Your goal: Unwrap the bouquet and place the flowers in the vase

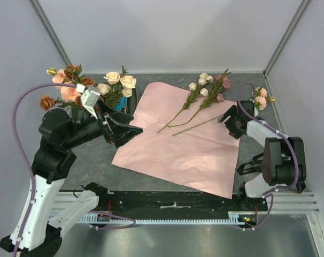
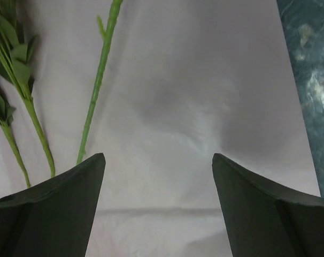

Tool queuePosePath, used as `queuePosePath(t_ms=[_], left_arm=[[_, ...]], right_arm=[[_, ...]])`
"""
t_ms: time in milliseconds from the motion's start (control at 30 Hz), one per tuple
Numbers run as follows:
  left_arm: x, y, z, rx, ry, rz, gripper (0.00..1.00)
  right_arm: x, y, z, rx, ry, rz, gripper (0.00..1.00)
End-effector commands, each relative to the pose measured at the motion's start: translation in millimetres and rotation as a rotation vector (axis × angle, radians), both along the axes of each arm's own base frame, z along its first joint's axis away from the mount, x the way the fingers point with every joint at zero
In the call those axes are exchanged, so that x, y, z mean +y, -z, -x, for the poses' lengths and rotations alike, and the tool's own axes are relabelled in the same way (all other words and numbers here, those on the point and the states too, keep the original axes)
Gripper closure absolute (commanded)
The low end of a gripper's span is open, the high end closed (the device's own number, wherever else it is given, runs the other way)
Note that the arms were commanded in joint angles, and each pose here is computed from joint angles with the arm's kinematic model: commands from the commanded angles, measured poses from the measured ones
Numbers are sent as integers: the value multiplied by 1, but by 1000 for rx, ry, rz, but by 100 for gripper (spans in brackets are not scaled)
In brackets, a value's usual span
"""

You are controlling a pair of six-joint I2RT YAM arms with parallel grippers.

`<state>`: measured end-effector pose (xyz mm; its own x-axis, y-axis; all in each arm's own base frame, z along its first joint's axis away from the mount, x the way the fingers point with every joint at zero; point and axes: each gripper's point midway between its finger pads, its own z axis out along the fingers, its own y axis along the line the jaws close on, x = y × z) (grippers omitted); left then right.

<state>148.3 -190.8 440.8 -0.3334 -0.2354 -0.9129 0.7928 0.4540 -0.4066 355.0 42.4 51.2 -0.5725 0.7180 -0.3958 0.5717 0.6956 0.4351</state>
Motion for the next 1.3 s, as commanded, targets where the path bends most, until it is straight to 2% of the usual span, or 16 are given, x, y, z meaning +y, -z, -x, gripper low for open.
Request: queuePosePath(t_ms=[0,133,233,433,500,733,833,1033,1267], left_arm=[[-17,7,29,35,225,21,8],[-16,18,36,47,245,16,8],[-14,20,41,31,246,13,8],[-14,22,41,27,243,9,8],[-14,23,40,27,240,8,8],[-9,25,38,19,205,-30,8],[-6,25,40,19,191,-44,8],[-5,24,38,16,174,-50,8],[-7,22,31,23,160,-43,8]], right_arm=[[-17,-26,-55,-165,74,-69,15],[-26,-14,-69,-183,107,-92,26],[-29,-8,-80,-196,119,-90,27],[-32,2,-102,-225,120,-92,39],[-35,1,-110,-239,127,-94,49],[-42,14,-127,-234,147,-82,59],[-48,10,-127,-242,164,-76,68],[-66,-10,-127,-280,194,-77,99],[-66,-57,-102,-368,204,-86,100]])
